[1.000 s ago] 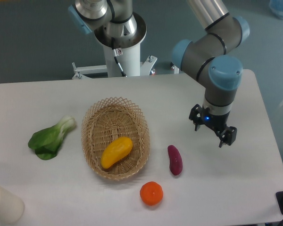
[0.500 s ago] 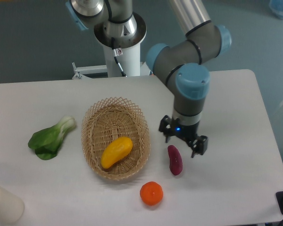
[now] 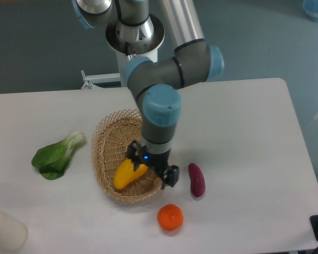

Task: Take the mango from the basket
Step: 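Lower the gripper into the basket and close it on the yellow mango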

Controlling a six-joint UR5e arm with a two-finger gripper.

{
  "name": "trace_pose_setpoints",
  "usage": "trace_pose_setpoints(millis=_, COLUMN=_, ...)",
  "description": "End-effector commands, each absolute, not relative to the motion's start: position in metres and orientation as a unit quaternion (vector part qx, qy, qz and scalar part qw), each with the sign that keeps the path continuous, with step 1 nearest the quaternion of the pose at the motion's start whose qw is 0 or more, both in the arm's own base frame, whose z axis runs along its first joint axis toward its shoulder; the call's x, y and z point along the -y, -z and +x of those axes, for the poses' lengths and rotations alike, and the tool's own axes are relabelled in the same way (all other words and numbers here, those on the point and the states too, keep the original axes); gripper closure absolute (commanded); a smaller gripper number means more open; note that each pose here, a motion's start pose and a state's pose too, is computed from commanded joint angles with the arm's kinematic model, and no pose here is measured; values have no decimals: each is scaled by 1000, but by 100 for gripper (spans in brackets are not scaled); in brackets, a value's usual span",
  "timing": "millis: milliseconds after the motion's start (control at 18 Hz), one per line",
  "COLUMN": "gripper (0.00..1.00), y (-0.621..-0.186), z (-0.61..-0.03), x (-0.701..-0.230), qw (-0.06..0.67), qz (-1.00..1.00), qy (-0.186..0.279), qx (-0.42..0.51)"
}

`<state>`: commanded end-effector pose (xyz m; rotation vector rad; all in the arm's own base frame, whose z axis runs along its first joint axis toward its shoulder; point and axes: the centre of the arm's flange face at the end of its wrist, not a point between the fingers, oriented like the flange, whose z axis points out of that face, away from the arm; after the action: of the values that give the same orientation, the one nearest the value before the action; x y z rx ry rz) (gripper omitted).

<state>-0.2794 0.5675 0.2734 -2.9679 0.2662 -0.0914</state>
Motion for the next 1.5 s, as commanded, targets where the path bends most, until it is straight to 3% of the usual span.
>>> trace_pose_setpoints(millis=278, gripper=0, y=-253, z=-258, x=-560, qw=54, qz=-993, qy=50, qx=-94)
trace_pose_setpoints(millis=1111, gripper=1, y=-208, z=-250, x=-562, qw=-2, qz=-994, qy=38, qx=-101)
trace_pose_setpoints(millis=1167, gripper=23, y=-208, z=-250, x=-562, qw=-1, qz=-994, qy=38, qx=-100)
trace_pose_setpoints(millis=1333, gripper=62, y=-213, z=-251, x=-563, qw=1, qz=-994, qy=35, qx=-100)
trace_pose_setpoints(millis=1444, gripper=75, y=-218, z=-251, x=-564, qw=4, qz=-994, qy=33, qx=-100)
trace_pose_setpoints(millis=1500, gripper=75, y=-220, z=-252, x=-563, qw=4, qz=-994, qy=33, qx=-100)
